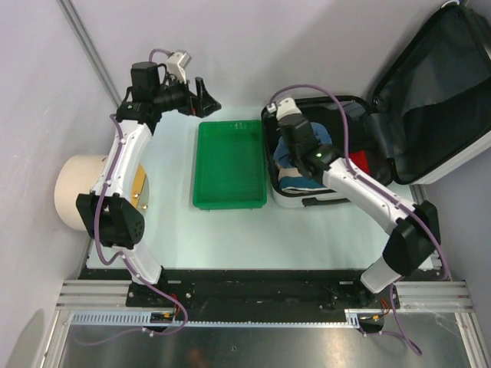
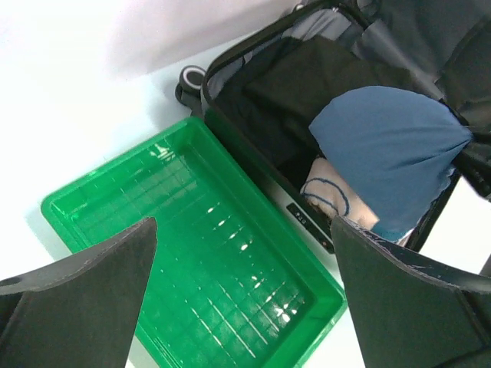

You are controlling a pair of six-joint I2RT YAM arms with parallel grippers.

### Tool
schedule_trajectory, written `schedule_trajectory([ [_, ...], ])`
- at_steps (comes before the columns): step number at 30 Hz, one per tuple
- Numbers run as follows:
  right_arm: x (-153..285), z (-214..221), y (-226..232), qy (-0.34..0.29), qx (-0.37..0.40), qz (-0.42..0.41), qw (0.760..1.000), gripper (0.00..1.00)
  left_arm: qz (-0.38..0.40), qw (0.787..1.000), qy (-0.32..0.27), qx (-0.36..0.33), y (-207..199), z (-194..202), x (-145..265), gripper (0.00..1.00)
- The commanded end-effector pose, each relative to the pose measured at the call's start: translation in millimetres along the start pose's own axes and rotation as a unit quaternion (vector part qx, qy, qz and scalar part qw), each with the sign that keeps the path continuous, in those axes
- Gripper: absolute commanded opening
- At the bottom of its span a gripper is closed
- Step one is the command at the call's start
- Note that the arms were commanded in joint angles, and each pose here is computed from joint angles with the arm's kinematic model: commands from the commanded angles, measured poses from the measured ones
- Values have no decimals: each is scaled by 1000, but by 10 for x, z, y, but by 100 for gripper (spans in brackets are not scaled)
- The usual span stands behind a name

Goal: Open, take out, and arrange the luggage

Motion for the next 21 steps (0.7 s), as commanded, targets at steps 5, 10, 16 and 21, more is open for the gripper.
schedule_trajectory([
  [5,161,-469,283,23,-43,-266,963,85,11,1000,-22,-17,-201,-96,247,100],
  [10,290,-590,-354,-3,45,-469,882,100,66,997,-24,-30,-309,-45,280,100],
  [16,45,-361,-737,-103,288,-496,812,100,122,992,-20,-25,-366,38,247,100],
  [21,-74,-208,-615,-82,338,-566,747,100,138,990,-15,-21,-407,126,265,100],
])
Point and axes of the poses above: each gripper's point midway between its finger pads, its own x axis back along the fingers, its own y axis along the line the jaws close on, z = x × y, the point moved 9 cm from there along x, back along the fingers, and after that the axes turned 11 degrees about -x, right-handed, at the moved point
